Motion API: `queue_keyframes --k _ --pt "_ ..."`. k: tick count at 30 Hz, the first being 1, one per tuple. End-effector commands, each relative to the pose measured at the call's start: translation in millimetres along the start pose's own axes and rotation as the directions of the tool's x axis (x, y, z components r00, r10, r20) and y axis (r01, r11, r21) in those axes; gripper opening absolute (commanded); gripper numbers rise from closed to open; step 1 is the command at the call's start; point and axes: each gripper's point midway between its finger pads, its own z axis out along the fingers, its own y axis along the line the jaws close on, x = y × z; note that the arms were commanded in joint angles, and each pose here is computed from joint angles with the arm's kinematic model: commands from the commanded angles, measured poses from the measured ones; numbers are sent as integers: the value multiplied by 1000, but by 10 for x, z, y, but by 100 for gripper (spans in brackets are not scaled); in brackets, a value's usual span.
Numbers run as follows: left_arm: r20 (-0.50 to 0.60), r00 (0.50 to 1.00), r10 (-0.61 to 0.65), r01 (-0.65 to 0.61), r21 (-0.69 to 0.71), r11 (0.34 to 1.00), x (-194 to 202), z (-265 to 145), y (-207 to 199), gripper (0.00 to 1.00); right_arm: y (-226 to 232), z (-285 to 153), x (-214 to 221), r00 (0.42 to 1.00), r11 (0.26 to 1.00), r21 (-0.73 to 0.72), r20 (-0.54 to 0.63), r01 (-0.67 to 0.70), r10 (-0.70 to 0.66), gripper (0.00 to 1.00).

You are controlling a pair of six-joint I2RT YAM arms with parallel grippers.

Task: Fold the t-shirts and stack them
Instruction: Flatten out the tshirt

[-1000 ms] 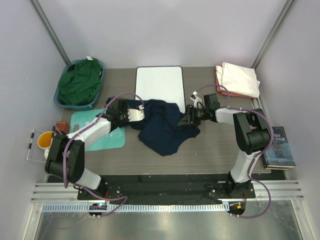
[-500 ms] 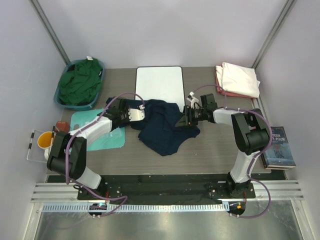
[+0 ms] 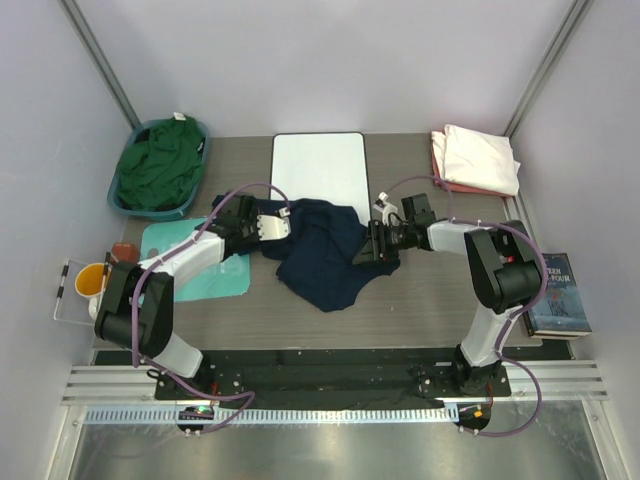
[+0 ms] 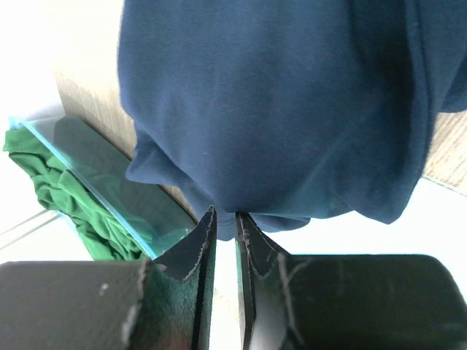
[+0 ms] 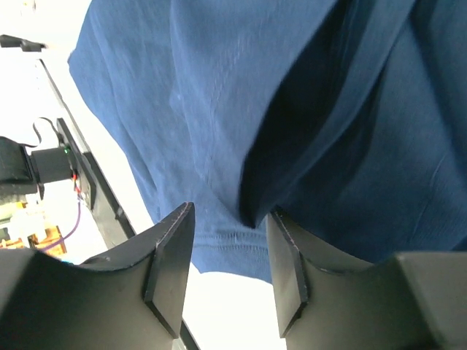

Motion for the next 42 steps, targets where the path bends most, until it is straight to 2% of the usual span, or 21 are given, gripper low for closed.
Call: queue_keyframes --k 1,10,20,23,24,25,26,32,33,35,36,37,38,39,40,42 --pt "26 1000 -1 3 -66 998 -87 -23 260 16 106 -89 2 998 998 -10 12 59 -59 47" --pt "36 999 -11 13 -67 998 -113 -30 270 17 45 -75 -154 994 995 23 40 100 -101 48" --pt "31 999 -13 15 -62 998 -99 -36 251 17 43 -41 -343 991 992 23 61 121 -122 43" --pt "30 999 -14 16 -59 998 -97 -27 242 17 51 -30 -346 990 992 16 60 123 -124 33" --pt "30 999 -16 18 -59 998 -97 -27 242 17 52 -32 -340 991 992 17 59 122 -123 16" --pt "32 999 -15 17 -60 998 -105 -28 244 17 57 -39 -351 990 992 19 62 124 -125 6" --pt "29 999 -18 19 -60 998 -95 -28 242 17 53 -41 -343 990 992 21 60 126 -127 1" --pt "16 1000 -10 10 -43 999 -48 -31 179 17 22 -158 -351 983 979 93 16 182 -184 1" --pt "9 1000 -10 10 -25 1000 -10 -22 125 17 40 -214 -479 960 954 112 11 276 -279 1" --pt "8 1000 10 -10 15 1000 42 -18 -3 18 -43 -358 -535 935 914 203 -49 352 -350 1" --pt "6 1000 15 -15 31 999 69 -24 -64 19 -13 -460 -768 864 836 230 -66 499 -498 1" --pt "10 1000 23 -24 40 999 82 -27 -112 23 -29 -537 -876 833 792 271 -88 547 -546 1" --pt "26 999 29 -30 63 998 76 -23 -215 35 -130 -660 -987 807 733 355 -132 581 -576 1" --pt "44 999 29 -32 70 997 53 -65 -242 43 -62 -798 -1251 750 656 404 -134 638 -647 1" --pt "55 998 11 -15 77 997 40 -86 -275 60 -77 -883 -1394 682 570 428 -171 702 -711 1" --pt "77 997 3 -11 105 994 -9 -123 -366 71 -40 -1060 -1699 621 472 493 -192 731 -760 1"
